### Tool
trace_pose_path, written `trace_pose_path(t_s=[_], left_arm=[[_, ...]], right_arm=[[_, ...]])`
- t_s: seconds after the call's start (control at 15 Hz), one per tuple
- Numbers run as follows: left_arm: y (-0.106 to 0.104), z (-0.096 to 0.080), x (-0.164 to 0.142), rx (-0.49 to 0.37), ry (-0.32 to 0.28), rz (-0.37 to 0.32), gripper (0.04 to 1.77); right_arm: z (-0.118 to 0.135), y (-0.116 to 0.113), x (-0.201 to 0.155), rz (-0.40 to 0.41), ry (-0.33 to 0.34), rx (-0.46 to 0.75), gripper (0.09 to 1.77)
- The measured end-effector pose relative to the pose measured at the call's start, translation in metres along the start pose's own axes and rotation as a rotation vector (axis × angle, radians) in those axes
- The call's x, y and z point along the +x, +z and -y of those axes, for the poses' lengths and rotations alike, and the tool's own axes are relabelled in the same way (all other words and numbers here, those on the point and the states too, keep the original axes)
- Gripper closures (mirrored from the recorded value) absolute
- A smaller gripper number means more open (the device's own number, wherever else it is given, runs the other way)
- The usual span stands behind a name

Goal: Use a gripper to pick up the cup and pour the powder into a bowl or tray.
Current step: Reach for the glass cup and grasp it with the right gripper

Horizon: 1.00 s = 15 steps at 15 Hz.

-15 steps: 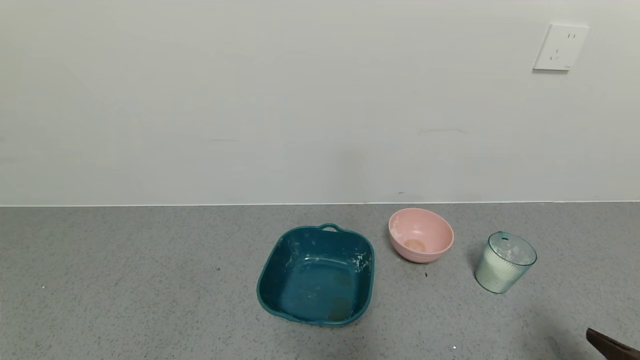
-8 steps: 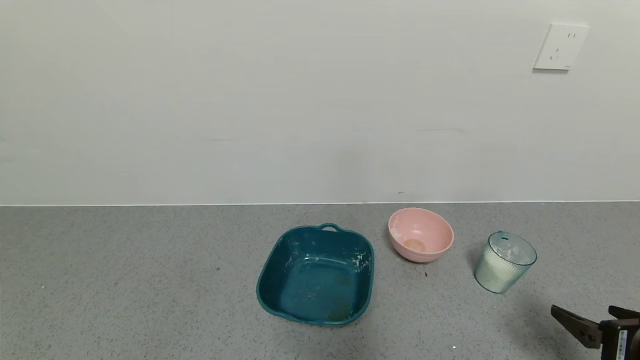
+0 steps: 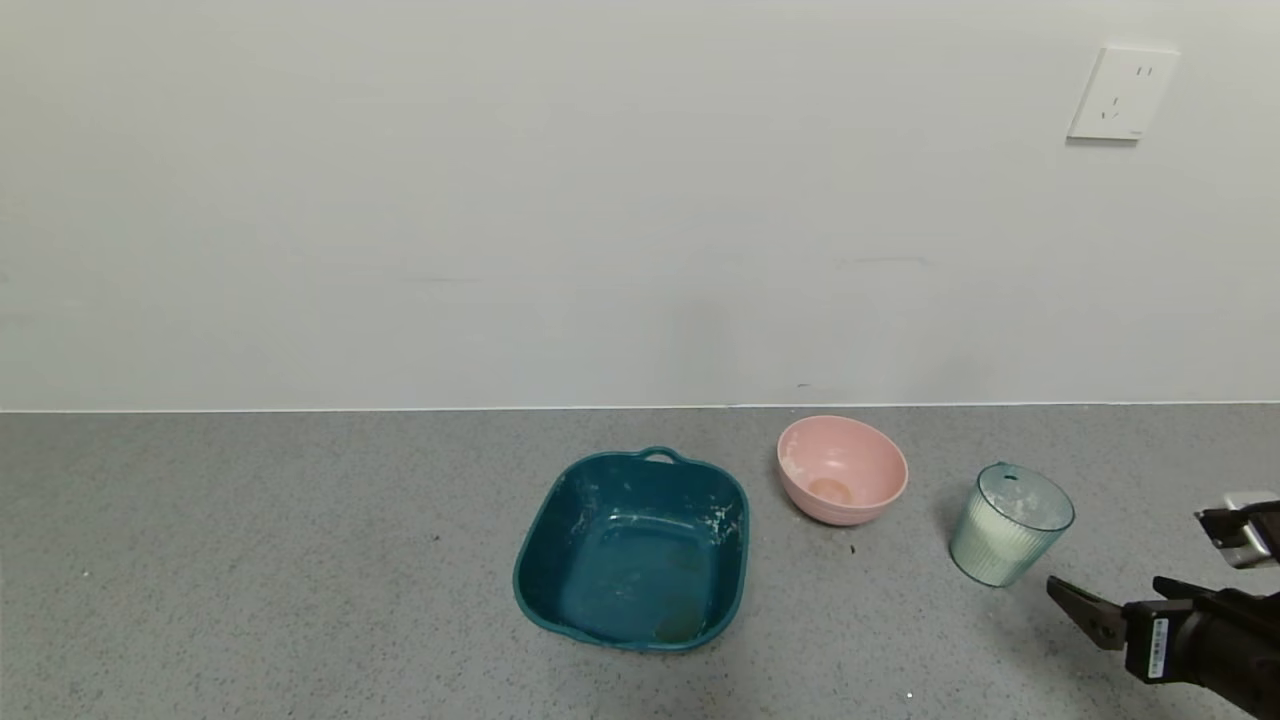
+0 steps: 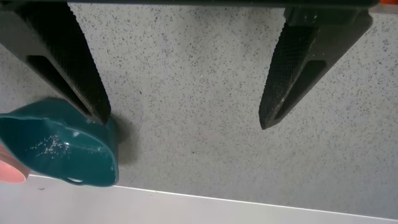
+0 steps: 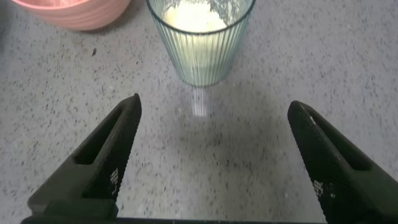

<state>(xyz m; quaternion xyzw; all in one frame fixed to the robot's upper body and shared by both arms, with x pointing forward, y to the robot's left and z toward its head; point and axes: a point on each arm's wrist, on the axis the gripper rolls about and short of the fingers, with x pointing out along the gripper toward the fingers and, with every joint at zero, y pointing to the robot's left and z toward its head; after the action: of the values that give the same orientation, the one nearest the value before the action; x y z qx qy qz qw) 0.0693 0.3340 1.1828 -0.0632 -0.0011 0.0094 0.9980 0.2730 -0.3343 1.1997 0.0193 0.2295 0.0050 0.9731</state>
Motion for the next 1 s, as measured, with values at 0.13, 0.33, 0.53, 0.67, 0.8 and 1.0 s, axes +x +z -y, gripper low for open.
trace_pose_path(t_s=[0.13,0.33,0.53,0.67,0.8,1.0], left_arm=[[0.000,0.000,0.000,0.000,0.000,0.000,0.09],[0.000,0.000,0.000,0.000,0.000,0.000,0.09],[0.000,0.000,0.000,0.000,0.000,0.000,0.09],[0.000,0.000,0.000,0.000,0.000,0.000,0.09],[0.000,0.000,0.000,0.000,0.000,0.000,0.09],[0.000,0.000,0.000,0.000,0.000,0.000,0.09]], right_arm=[[0.000,-0.003,0.012,0.037,0.011,-0.020,0.15],[0.000,-0.009,0.029,0.096,0.032,-0.048,0.15],[0.000,-0.019,0.045,0.094,0.038,-0.081,0.15],[0.001,-0.028,0.055,0.056,0.039,-0.091,0.15],[0.001,-0.031,0.062,0.040,0.038,-0.090,0.15],[0.001,-0.028,0.072,0.054,0.036,-0.090,0.15]])
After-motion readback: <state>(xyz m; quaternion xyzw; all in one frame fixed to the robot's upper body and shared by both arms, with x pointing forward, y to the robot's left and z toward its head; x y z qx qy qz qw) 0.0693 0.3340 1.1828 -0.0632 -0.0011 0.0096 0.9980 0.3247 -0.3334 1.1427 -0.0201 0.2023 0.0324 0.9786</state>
